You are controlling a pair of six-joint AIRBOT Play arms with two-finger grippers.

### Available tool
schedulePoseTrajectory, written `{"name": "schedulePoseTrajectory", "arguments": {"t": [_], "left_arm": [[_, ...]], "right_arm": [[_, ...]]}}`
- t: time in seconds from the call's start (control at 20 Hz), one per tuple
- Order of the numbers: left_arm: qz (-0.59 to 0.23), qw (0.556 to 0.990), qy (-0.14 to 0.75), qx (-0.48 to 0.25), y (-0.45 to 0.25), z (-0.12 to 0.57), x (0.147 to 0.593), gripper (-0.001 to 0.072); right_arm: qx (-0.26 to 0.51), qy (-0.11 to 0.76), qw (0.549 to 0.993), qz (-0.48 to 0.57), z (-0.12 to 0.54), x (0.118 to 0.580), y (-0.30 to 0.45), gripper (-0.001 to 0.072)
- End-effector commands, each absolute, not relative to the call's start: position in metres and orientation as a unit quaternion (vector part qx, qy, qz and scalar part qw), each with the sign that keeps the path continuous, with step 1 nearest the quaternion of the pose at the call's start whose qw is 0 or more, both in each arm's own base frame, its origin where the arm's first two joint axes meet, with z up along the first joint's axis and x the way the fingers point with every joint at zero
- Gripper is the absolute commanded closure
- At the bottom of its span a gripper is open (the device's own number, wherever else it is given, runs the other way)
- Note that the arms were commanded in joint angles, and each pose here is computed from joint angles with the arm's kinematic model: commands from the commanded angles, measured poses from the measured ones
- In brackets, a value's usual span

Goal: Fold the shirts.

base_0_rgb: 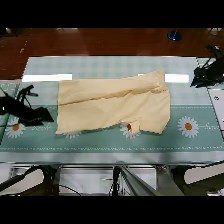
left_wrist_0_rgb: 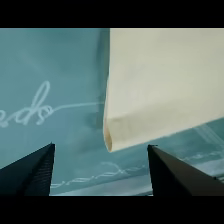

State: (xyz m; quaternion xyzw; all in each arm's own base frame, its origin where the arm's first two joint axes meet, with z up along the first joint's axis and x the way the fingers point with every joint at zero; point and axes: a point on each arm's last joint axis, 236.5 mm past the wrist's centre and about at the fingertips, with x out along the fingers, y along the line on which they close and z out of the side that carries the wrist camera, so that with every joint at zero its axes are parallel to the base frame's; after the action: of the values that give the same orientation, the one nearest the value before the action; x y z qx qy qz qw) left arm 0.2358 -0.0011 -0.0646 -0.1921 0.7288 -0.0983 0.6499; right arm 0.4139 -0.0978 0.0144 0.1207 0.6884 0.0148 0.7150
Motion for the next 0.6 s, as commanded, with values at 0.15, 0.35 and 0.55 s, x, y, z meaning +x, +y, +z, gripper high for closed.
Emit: {"name": "schedulePoseTrajectory", "arguments": {"t": [0.15, 0.35, 0.55], "left_arm": [[-0.113, 0.632, 0.725, -0.251, -0.028, -0.094, 0.193, 0.0011], [-0.099, 0.673, 0.674, -0.289, -0.030, -0.093, 0.228, 0.0011], [-0.108, 0.679, 0.655, -0.313, -0.037, -0.093, 0.241, 0.0011]], "right_arm": [[0.181, 0.657, 0.730, 0.046, 0.020, 0.408, -0.092, 0.0365], [0.184, 0.652, 0.733, 0.057, 0.022, 0.411, -0.086, 0.0367], [0.185, 0.653, 0.732, 0.060, 0.022, 0.410, -0.086, 0.0373]]}}
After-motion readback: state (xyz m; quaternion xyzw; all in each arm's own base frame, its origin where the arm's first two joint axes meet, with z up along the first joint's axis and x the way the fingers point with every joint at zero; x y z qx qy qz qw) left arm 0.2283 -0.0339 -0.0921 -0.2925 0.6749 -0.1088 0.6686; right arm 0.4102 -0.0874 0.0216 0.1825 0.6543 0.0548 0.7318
